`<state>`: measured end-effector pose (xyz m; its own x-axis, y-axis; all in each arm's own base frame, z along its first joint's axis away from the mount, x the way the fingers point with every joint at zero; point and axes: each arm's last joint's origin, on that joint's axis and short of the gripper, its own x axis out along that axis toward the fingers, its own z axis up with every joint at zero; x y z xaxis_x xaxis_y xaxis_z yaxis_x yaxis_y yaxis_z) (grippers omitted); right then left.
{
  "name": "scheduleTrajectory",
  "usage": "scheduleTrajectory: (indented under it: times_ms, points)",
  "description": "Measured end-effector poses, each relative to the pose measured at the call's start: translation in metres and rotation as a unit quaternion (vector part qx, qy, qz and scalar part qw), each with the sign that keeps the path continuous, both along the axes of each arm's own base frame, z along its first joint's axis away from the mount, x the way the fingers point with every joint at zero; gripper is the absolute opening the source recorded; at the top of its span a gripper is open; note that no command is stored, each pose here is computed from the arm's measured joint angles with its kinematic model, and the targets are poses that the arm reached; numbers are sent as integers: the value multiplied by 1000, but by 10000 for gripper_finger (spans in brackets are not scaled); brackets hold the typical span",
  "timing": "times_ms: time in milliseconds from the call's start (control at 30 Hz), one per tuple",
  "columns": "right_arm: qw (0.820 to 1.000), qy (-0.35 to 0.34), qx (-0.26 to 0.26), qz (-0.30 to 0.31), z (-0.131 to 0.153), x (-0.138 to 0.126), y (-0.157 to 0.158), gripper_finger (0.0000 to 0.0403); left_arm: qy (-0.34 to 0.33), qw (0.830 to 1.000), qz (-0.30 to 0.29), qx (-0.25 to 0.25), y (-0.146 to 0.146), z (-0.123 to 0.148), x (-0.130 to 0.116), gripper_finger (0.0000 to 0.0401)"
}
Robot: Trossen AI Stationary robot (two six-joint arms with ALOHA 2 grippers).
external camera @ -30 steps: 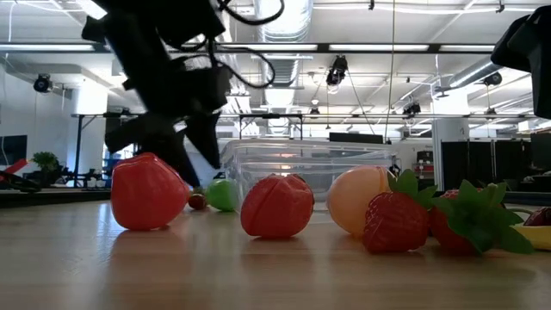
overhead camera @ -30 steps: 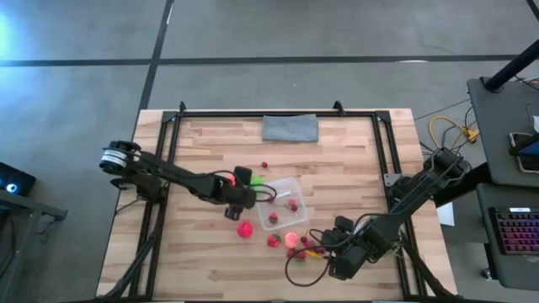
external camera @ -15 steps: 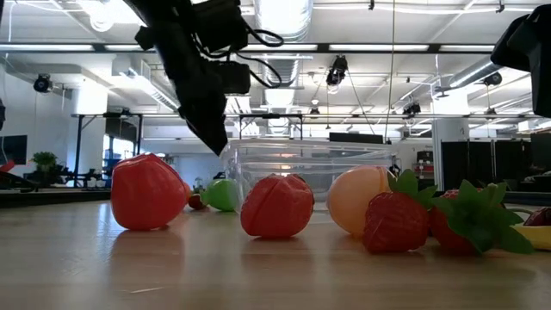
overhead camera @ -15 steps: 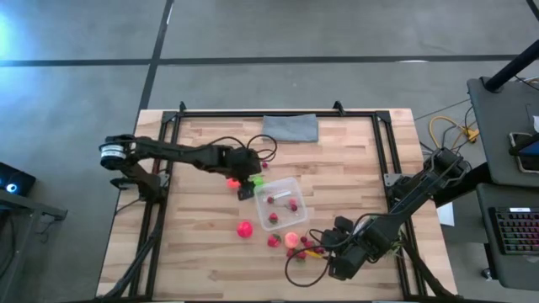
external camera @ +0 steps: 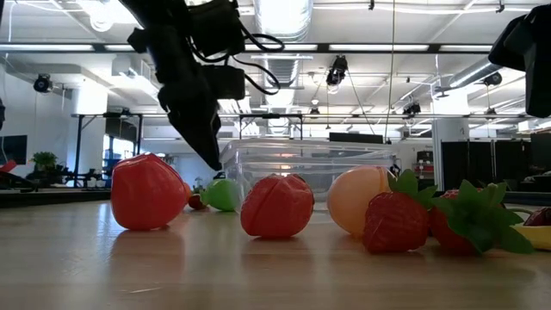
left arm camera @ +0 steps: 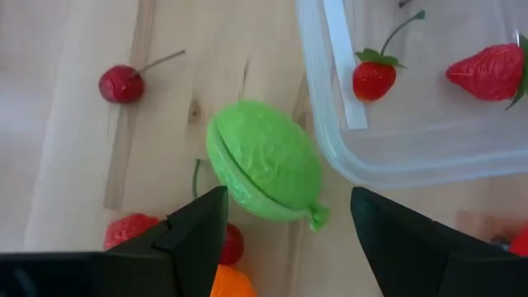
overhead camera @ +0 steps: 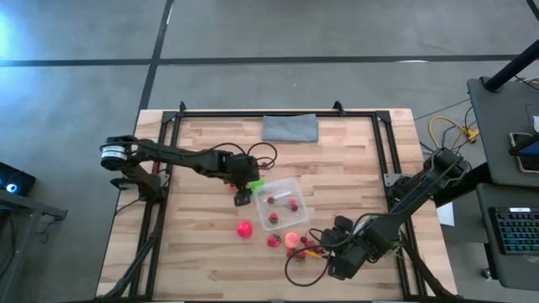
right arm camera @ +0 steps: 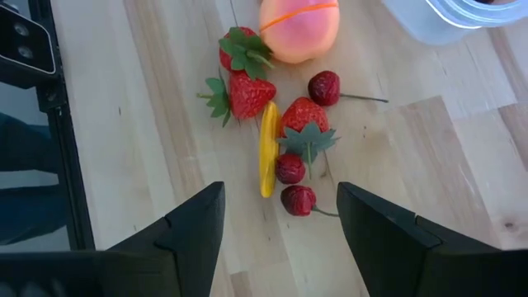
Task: Pick and placing Produce into tupperware
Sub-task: Put the green melon into the transparent container
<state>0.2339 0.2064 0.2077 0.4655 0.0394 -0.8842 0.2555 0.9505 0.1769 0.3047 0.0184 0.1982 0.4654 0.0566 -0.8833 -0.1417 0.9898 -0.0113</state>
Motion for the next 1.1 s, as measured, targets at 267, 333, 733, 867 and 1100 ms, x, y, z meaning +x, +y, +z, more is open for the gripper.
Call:
scheduleTrajectory:
  times_ms: [267, 333, 733, 867, 1100]
  points:
    - [1000, -4, -1, -2, 0, 0, 0, 226, -10, 1000, 3, 1, -4, -13, 12, 242]
    - [1000, -5, 0, -2, 0, 0, 0, 226, 1, 1000, 6, 5, -3, -17, 13, 242]
    - [1000, -12, -4, -6, 0, 1, 0, 226, -4, 999, 49, 2, -2, -17, 14, 242]
    - [1000, -15, -7, -8, 0, 1, 0, 226, -15, 999, 48, 8, -2, -16, 16, 242]
    - [1000, -20, -12, -11, 0, 1, -1, 226, -42, 998, 1, 41, -6, -13, 21, 252]
